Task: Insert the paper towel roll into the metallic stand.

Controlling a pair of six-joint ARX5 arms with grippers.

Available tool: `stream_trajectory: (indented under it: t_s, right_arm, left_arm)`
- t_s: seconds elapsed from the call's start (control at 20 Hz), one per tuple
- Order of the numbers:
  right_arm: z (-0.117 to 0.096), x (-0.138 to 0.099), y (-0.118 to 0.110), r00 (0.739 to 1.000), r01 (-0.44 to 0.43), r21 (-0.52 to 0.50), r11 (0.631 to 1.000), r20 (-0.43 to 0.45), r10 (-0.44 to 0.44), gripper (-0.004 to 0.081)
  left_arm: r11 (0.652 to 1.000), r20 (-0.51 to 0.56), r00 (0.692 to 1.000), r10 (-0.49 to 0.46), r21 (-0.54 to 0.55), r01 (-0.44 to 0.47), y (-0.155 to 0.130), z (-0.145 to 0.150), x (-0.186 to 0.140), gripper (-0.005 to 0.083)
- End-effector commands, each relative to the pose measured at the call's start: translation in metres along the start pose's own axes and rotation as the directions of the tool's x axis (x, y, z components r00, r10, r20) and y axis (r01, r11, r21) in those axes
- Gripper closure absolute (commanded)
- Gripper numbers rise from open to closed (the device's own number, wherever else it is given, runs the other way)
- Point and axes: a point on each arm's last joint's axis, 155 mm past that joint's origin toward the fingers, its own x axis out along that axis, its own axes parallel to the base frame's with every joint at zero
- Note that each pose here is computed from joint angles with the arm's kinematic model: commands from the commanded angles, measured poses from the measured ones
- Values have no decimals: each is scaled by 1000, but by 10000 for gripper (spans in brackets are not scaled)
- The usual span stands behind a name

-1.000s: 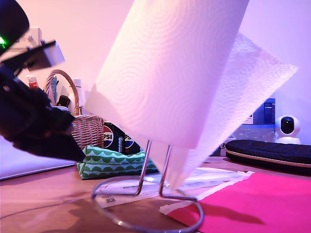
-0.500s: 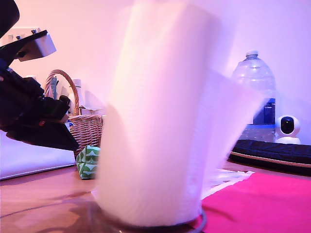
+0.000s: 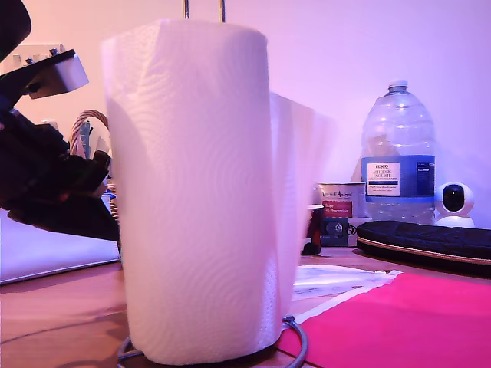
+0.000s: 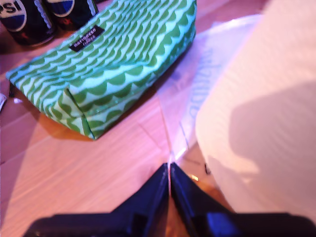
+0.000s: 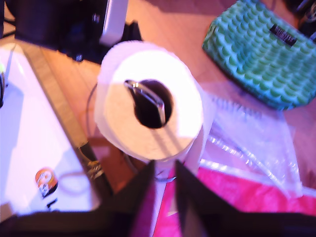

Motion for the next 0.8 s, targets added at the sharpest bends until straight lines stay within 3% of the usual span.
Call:
stream_trajectory:
  t_s: [0.0, 0.25, 0.4, 0.75]
  right_arm:
    - [9, 1, -12, 999, 46, 13, 999, 27, -46, 780]
    - [27, -11, -74, 971, 192, 118, 974, 125, -206, 780]
    - [30, -23, -114, 938, 258, 200, 945, 181, -295, 780]
    - [-9, -30, -185, 852, 346, 362, 865, 264, -452, 780]
  left_arm:
    - [1000, 36, 999, -4, 6, 3, 2, 10, -5, 788]
    - [999, 95, 995, 30, -36, -26, 23, 25, -20, 788]
    - [998, 133, 991, 29, -66, -20, 36, 33, -28, 788]
    - [989, 229, 969, 93, -132, -64, 64, 55, -52, 788]
